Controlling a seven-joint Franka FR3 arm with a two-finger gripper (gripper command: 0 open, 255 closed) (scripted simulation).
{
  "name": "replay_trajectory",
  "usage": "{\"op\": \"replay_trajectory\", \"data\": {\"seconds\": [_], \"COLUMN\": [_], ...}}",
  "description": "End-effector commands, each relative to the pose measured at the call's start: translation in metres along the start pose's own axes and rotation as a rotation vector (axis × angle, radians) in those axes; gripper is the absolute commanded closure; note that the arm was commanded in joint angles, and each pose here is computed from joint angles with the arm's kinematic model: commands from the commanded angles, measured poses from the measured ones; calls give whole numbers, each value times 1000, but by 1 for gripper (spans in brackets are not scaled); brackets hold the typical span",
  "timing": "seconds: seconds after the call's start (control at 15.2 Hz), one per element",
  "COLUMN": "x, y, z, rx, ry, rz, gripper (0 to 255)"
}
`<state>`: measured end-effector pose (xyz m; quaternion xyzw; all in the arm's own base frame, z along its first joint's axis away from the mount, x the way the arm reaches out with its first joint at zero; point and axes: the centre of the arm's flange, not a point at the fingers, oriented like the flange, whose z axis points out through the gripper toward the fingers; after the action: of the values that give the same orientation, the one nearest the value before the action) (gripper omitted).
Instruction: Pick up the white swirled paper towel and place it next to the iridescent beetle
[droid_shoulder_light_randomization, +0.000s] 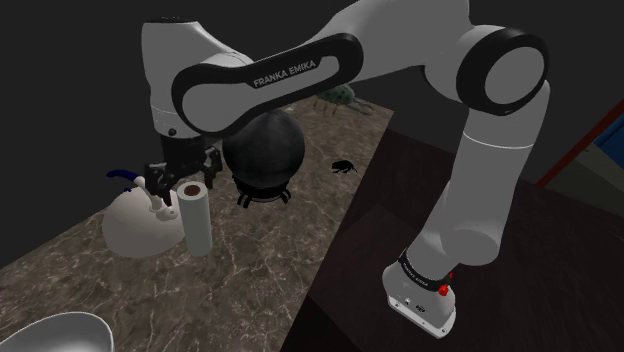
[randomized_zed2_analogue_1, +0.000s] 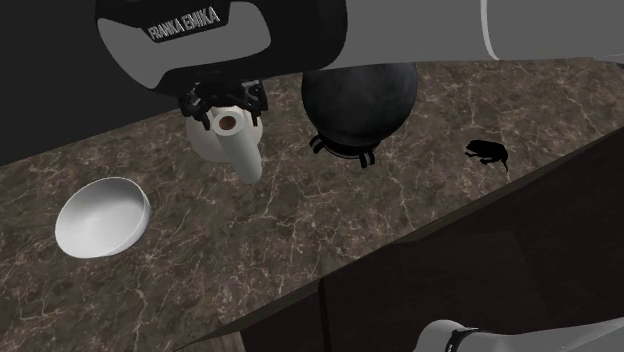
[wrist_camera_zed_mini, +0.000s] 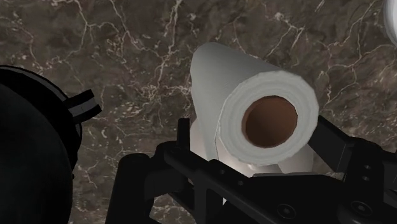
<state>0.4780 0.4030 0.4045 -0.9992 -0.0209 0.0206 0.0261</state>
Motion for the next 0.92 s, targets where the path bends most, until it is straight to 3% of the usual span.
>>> {"op": "replay_trajectory", "data": {"seconds": [0.0,0.26,0.33,0.86], "x": [0,0,0,0], "y": [0,0,0,0], "z": [1,1,1,1], "rx": [0,0,0,0], "ry": [0,0,0,0], "rz": [0,0,0,0], "gripper": [0,0,255,255]}}
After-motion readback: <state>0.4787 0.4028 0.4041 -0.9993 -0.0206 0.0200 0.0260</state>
